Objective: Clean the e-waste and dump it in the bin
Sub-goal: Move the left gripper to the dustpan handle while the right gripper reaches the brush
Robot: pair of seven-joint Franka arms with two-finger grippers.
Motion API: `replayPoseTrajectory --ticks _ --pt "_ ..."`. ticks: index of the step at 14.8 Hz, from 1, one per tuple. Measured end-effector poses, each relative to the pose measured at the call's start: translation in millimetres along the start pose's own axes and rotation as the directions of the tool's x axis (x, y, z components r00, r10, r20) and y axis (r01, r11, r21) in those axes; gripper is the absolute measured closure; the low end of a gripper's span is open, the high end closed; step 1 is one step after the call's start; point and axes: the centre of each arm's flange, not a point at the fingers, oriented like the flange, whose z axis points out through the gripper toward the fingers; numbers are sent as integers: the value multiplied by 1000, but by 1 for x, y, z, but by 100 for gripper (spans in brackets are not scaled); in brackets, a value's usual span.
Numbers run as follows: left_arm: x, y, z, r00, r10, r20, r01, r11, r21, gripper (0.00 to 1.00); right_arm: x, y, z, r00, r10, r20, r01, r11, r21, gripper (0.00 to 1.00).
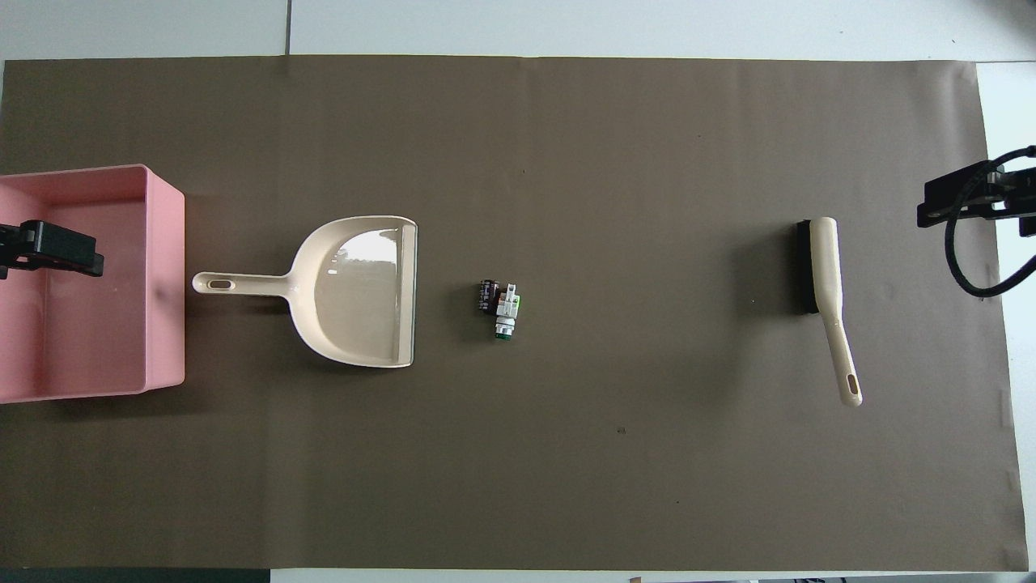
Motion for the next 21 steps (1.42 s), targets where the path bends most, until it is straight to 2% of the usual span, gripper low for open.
replayPoseTrajectory --ticks 5,10,16,19,21 --pt "5 1 -2 1000 -2 -23 1 1000 -6 1 0 0 0 1000 0 0 0 1000 0 1" --pt "5 0 -3 999 -38 -25 38 999 5 0 0 0 2 1000 0 3 0 1000 0 1" --pt "5 14 0 1000 -13 -18 13 1000 15 1 -3 0 18 1000 -1 24 1 1000 -3 1" --pt "9 16 0 991 123 -45 -122 992 21 3 -15 0 56 1000 -2 17 2 1000 -2 1" --pt "10 21 4 957 287 -41 -286 958 29 4 -34 3 93 1000 -2 21 2 1000 -3 1"
